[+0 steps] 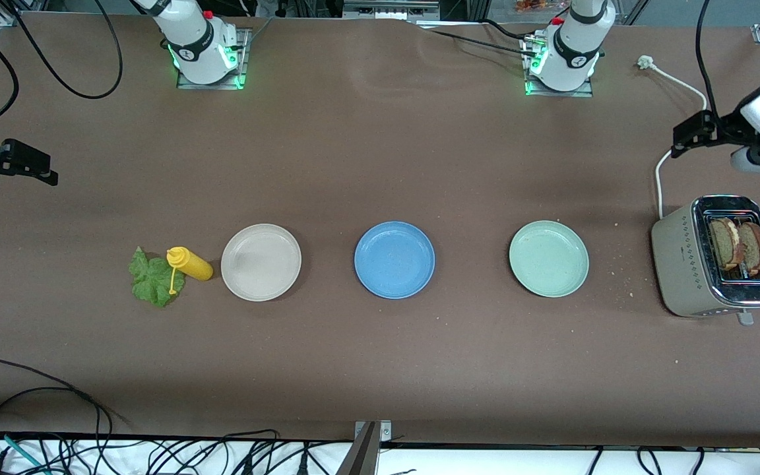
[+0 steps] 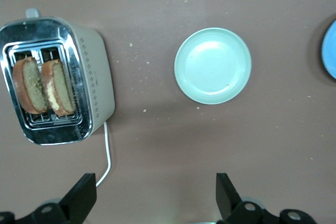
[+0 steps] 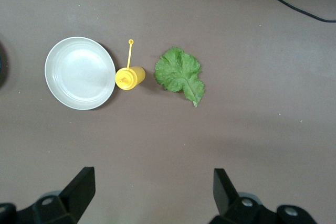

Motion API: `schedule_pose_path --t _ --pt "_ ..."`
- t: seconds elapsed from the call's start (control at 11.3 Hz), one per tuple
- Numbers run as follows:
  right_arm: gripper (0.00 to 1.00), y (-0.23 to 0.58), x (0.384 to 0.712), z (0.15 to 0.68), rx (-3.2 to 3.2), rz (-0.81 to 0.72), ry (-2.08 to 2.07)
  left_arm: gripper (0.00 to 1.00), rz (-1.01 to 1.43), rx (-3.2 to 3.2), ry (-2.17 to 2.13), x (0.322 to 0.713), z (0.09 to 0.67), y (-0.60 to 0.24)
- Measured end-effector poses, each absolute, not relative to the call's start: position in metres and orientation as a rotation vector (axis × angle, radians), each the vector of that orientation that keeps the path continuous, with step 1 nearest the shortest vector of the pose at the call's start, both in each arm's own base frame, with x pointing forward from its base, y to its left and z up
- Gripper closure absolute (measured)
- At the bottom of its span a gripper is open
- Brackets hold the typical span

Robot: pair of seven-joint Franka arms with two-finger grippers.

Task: Make sandwich in blue plate with both arms
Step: 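Reach the left gripper down into the toaster and grasp a bread slice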

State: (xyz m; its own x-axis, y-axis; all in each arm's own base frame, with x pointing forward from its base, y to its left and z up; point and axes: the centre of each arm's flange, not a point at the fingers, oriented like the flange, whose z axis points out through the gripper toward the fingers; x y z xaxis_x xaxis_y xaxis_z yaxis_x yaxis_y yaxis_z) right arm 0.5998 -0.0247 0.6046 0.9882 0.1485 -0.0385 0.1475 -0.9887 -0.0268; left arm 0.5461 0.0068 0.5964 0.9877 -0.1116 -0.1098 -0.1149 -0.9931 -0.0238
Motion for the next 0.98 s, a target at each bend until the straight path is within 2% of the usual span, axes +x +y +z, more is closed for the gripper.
schedule_pose_path --t 0.27,0.62,0.98 --pt "0.00 -0.025 0.600 0.604 -3.109 0.065 -0.230 0.00 0.252 -3.118 0.029 0.572 0.549 0.084" --pt "0.00 -0.025 0.600 0.603 -3.108 0.067 -0.229 0.00 0.183 -3.129 0.032 0.630 0.475 0.151" --pt "0.00 -0.026 0.600 0.603 -3.108 0.067 -0.229 0.00 0.254 -3.078 0.048 0.642 0.416 0.181"
